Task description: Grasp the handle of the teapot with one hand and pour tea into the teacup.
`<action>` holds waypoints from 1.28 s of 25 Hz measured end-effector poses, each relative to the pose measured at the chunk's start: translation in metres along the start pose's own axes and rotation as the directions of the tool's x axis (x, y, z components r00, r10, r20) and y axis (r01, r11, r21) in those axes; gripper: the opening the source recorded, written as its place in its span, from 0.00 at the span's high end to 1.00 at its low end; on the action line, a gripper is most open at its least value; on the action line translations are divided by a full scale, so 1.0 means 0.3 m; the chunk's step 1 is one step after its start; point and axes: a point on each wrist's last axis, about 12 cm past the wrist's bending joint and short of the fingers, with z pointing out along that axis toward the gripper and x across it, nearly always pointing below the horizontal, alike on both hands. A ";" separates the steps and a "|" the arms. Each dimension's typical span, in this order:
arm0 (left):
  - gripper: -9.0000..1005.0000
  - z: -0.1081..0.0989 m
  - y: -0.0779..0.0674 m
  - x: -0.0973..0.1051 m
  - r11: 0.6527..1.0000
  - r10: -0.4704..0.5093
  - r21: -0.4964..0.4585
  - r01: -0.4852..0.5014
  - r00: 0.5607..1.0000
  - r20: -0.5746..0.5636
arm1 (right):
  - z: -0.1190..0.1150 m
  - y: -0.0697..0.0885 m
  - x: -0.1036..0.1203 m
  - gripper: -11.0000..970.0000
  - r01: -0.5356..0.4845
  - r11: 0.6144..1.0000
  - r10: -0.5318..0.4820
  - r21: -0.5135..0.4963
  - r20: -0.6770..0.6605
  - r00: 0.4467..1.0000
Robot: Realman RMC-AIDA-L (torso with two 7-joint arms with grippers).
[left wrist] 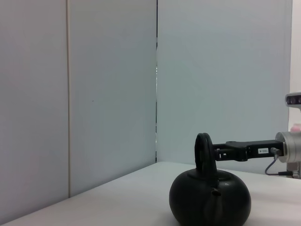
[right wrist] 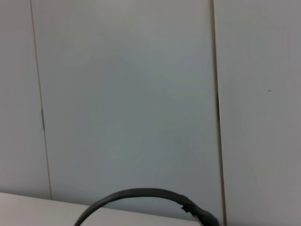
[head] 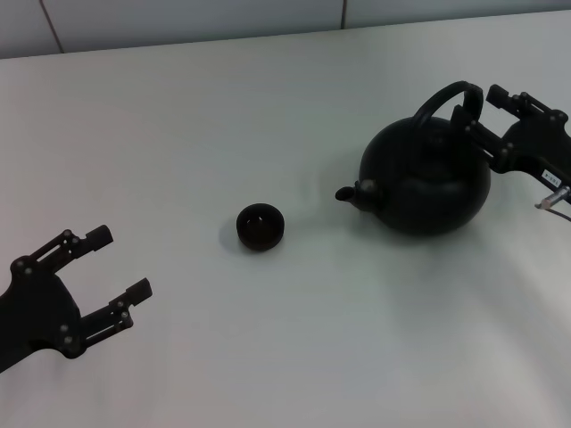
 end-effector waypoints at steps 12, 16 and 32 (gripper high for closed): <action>0.21 -0.003 0.000 0.001 1.000 -0.001 -0.001 0.001 1.000 -0.002 | -0.193 0.030 0.049 0.35 -0.081 0.995 0.077 0.054 0.076 0.994; 0.21 -0.003 0.000 0.001 1.000 -0.010 0.003 0.010 1.000 -0.006 | -0.219 0.034 0.058 0.35 -0.084 0.994 0.077 0.074 0.088 0.993; 0.21 0.043 0.094 -0.069 0.985 -0.050 0.155 0.071 0.990 -0.134 | -0.185 0.038 -0.042 0.35 -0.112 0.861 0.013 -0.496 -0.198 0.980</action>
